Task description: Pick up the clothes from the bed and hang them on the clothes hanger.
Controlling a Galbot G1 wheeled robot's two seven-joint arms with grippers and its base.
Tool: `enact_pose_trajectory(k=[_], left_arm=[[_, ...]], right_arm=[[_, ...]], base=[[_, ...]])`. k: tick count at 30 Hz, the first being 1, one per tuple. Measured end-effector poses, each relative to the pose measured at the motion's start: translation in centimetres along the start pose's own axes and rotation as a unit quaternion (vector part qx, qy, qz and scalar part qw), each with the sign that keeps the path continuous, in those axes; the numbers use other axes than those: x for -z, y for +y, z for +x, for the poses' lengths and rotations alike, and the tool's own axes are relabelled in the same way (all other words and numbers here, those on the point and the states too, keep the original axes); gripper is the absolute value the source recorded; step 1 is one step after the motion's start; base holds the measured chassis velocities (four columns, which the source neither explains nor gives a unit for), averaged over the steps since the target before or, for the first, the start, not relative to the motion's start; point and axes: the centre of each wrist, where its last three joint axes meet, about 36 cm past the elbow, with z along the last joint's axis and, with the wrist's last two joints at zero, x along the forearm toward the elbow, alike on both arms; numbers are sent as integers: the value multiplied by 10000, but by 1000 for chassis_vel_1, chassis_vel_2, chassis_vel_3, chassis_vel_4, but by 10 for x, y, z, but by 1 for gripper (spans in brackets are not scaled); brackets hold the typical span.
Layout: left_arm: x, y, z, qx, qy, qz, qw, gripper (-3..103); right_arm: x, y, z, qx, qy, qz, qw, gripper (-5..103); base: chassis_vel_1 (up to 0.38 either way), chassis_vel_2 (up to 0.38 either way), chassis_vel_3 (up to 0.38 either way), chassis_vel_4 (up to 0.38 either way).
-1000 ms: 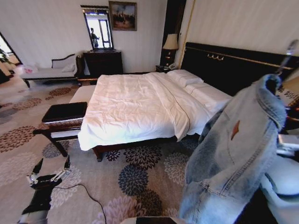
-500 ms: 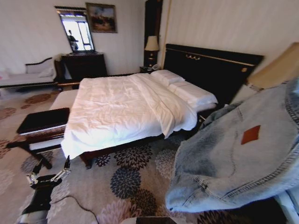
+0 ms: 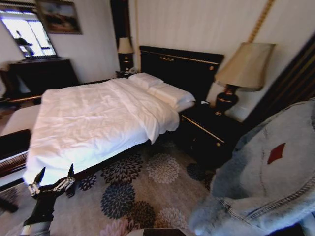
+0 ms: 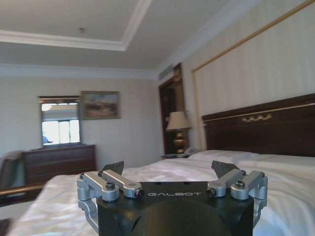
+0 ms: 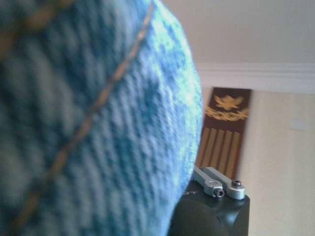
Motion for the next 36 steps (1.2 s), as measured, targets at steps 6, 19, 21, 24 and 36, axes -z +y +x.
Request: enact_pose_trajectory(k=[6, 19, 21, 24, 36], left_arm=[[0, 0, 0, 1, 0, 0, 10000, 100], [0, 0, 0, 0, 0, 0, 10000, 100], [0, 0, 0, 0, 0, 0, 10000, 100], [0, 0, 0, 0, 0, 0, 10000, 100], [0, 0, 0, 0, 0, 0, 10000, 100]], right_arm=[[-3, -6, 7, -229, 128, 26, 9997, 19], [-12, -18, 28, -672, 521, 329, 9958, 19], [-12, -20, 29, -698, 523, 389, 9954, 19], [-9, -29, 28, -820, 457, 594, 9938, 19], [-11, -41, 43, -1139, 746, 670, 9884, 19]], base=[[-118, -115, -125, -118], [-125, -125, -123, -124], [-112, -125, -112, -113], [-120, -131, -131, -115], [-124, -133, -133, -133]])
